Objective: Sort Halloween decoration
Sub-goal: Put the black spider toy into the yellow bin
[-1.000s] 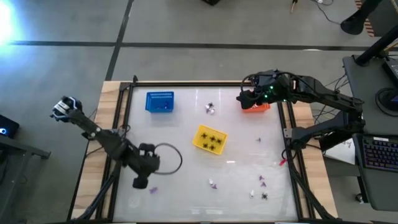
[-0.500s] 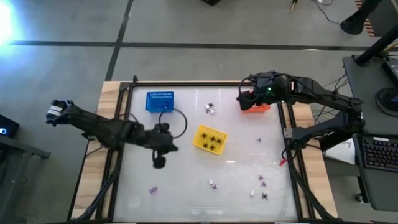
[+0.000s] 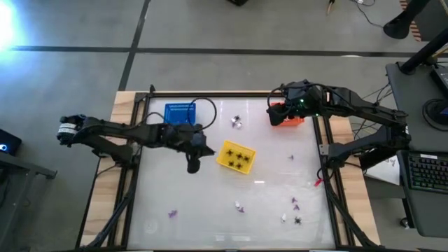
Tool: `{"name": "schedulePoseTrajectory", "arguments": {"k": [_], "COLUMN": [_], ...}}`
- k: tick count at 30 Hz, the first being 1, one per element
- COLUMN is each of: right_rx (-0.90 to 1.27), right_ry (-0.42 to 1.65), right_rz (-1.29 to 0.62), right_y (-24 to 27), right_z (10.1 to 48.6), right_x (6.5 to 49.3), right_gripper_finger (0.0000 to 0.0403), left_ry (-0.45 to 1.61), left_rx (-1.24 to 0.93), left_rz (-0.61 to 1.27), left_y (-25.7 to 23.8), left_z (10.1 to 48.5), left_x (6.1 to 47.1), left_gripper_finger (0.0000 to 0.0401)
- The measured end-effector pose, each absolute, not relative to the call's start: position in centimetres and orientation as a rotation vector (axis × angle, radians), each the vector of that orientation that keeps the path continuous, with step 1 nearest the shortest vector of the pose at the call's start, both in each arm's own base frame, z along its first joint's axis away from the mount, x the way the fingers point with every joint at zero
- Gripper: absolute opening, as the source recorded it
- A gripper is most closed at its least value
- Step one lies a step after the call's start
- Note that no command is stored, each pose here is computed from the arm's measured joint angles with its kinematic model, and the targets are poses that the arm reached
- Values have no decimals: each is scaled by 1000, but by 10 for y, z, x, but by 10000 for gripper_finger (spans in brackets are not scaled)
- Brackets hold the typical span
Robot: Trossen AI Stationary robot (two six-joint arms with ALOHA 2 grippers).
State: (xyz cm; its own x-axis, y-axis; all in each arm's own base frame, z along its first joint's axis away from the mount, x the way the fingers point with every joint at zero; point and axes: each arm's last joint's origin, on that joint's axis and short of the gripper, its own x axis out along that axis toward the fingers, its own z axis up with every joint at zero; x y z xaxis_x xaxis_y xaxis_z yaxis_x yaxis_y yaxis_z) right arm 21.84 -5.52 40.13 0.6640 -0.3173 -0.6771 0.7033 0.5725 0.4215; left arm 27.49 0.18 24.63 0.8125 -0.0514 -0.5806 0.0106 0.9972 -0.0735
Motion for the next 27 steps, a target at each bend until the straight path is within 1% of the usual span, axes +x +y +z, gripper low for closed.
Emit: {"name": "schedulePoseTrajectory", "arguments": {"k": [5,15,22,27], "right_rx": [729,660,631,623], "right_ry": [586,583,593,595], "right_rz": [-636,-668,-658,-656], "right_y": [-55,-57,-57,-57], "right_z": [401,402,402,401], "right_x": [218,218,218,218], "right_gripper_finger": [139,139,139,139], "left_ry": [657,688,695,717], "left_rx": [-28,14,2,7], "left_rz": [-27,-70,-105,-105], "left_y": [10,29,40,44], "left_z": [232,227,222,214], "left_x": [289,328,338,341], "left_gripper_finger": [0,0,1,24]}}
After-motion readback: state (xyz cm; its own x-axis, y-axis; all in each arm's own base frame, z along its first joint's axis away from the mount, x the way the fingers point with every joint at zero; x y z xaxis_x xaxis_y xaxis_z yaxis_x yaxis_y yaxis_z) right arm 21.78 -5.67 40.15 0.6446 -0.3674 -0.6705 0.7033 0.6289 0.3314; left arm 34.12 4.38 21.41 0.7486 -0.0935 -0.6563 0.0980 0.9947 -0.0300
